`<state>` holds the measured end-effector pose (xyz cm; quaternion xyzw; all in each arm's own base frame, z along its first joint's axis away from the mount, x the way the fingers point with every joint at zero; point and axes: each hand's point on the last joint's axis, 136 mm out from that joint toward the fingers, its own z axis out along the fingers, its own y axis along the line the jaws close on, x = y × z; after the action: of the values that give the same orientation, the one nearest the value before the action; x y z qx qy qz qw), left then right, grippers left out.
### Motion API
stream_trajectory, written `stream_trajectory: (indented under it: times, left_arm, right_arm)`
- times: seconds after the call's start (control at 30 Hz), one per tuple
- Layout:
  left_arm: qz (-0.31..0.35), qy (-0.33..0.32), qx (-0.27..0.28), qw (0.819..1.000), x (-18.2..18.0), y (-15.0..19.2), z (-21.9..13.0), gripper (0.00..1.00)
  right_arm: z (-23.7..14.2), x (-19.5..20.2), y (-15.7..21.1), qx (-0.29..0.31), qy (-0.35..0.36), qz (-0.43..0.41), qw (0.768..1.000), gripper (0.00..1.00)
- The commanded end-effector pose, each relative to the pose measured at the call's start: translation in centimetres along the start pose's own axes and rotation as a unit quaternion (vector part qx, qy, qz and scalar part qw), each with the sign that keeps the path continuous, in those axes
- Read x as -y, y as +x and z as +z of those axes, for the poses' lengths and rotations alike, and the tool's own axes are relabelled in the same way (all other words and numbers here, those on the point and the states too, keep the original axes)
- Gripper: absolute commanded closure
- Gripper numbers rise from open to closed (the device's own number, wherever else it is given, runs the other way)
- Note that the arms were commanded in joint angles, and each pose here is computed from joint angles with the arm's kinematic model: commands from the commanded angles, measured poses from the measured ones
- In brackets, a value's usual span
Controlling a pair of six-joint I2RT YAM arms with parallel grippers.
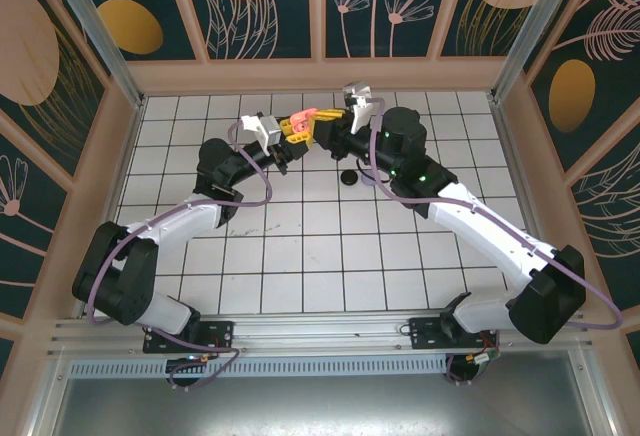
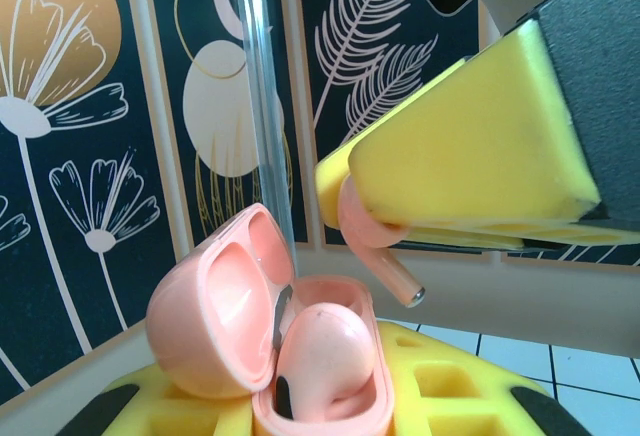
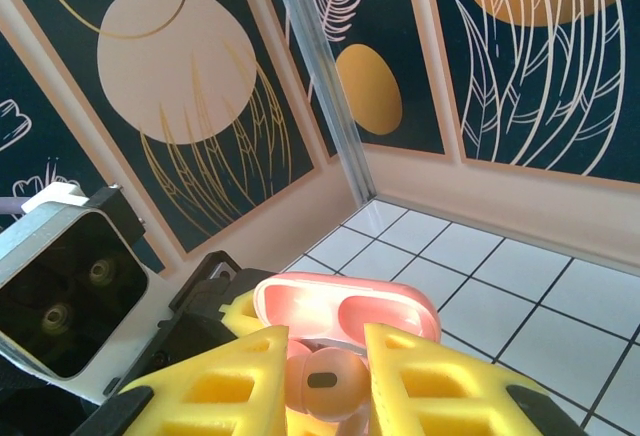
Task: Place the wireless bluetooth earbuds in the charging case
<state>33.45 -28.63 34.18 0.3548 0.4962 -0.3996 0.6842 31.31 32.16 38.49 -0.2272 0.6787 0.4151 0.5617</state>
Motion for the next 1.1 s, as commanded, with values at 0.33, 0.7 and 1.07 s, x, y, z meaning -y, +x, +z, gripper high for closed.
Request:
stream_trajectory:
  times: [0.33,0.7,1.07]
  left_arm:
    - [0.006,0.009,-0.003,1.0,0.2,0.1,0.5,1.0]
    - [-0.002,0.0,-0.015,1.0,-0.2,0.4,0.7,1.0]
    - [0.002,0.008,0.0,1.0,0.4,-0.9,0.6,1.0]
  right_arm:
    - [0.1,-0.2,-2.8,0.048,0.006,-0.013,0.999,0.78]
    - [-0.2,0.2,-3.6,0.069,0.013,-0.028,0.997,0.78]
    - [0.7,1.5,-2.4,0.061,0.027,-0.023,0.997,0.78]
